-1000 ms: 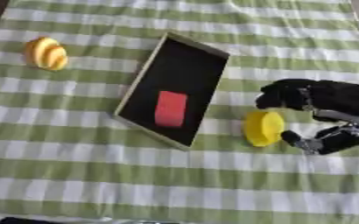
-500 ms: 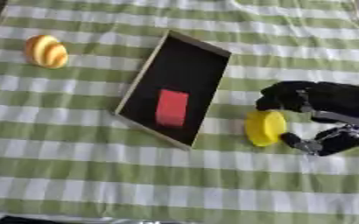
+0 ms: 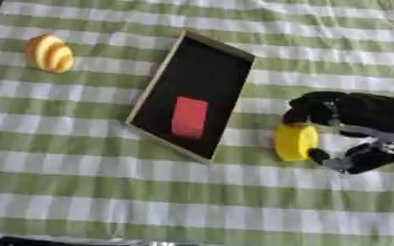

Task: Pick up objects on the table and place them in the box.

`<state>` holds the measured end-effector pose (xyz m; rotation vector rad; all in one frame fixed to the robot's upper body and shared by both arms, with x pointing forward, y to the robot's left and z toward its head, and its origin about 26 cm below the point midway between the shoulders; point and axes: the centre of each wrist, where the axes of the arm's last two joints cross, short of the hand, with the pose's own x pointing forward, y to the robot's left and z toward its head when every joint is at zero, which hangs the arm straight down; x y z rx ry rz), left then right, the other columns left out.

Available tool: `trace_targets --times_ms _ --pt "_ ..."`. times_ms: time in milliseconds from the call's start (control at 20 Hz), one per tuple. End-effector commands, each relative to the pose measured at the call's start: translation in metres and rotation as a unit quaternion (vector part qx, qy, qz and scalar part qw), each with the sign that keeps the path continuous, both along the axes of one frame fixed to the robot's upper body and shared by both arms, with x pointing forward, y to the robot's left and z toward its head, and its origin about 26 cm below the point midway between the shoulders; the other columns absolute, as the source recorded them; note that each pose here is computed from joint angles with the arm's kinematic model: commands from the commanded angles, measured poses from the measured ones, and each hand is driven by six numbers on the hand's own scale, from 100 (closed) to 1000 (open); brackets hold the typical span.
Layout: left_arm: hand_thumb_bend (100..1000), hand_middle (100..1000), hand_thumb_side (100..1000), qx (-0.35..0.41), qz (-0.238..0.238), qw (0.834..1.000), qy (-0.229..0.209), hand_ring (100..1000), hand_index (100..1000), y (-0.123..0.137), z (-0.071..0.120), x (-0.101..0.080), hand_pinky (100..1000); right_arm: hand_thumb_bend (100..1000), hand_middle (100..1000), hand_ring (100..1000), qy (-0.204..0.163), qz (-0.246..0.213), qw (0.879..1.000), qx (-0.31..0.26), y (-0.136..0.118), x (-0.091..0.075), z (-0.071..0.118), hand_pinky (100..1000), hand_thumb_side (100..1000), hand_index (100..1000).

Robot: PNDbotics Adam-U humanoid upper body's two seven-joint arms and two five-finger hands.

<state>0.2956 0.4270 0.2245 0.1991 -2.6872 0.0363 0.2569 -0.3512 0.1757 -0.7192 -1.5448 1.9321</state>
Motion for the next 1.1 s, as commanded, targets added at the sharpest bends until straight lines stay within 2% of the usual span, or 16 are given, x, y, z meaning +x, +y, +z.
trace_targets --times_ms 50,300,500,600,650,700,750,850,1100 --pt "100 667 572 0.009 0.001 1.0 -0.012 710 788 0.0026 0.0104 -0.0024 788 100 830 1000 -0.007 0.002 1.0 -0.019 0.0007 -0.0013 0.0053 1000 240 998" --pt "100 666 572 0.008 0.0 1.0 -0.013 709 787 0.0019 0.011 -0.0023 788 100 697 964 -0.002 -0.001 1.0 -0.021 0.0013 -0.0015 0.0039 1000 231 898" --pt "100 665 572 0.007 0.0 1.0 -0.012 709 786 0.002 0.0107 -0.0025 788 100 519 862 -0.015 -0.005 1.0 0.005 0.0011 -0.0008 0.0057 926 217 736" --pt "100 664 572 0.007 -0.001 1.0 -0.012 708 785 0.0017 0.0109 -0.0024 788 100 472 815 -0.027 -0.005 0.999 0.022 0.0011 -0.0006 0.006 893 218 681" --pt "100 664 572 0.007 -0.001 1.0 -0.012 708 785 0.0016 0.0108 -0.0024 788 100 468 804 -0.034 -0.006 0.999 0.03 0.0011 -0.0006 0.0062 883 218 662" --pt "100 664 572 0.007 -0.001 1.0 -0.012 708 785 0.0016 0.0107 -0.0024 788 100 463 790 -0.039 -0.006 0.998 0.038 0.0011 -0.0006 0.0061 873 259 635" --pt "100 664 572 0.006 -0.002 1.0 -0.012 708 785 0.0014 0.0107 -0.0023 788 100 455 783 -0.045 -0.006 0.998 0.049 0.0012 -0.0006 0.006 869 217 623" --pt "100 663 572 0.007 -0.002 1.0 -0.013 707 785 0.001 0.011 -0.0023 787 100 450 763 -0.051 -0.006 0.996 0.068 0.0015 -0.0007 0.0055 857 219 585" --pt "100 661 572 0.007 -0.002 1.0 -0.012 706 783 0.001 0.0108 -0.0025 786 100 437 756 -0.044 0.002 0.994 0.097 0.0018 -0.0013 0.0038 857 215 555"
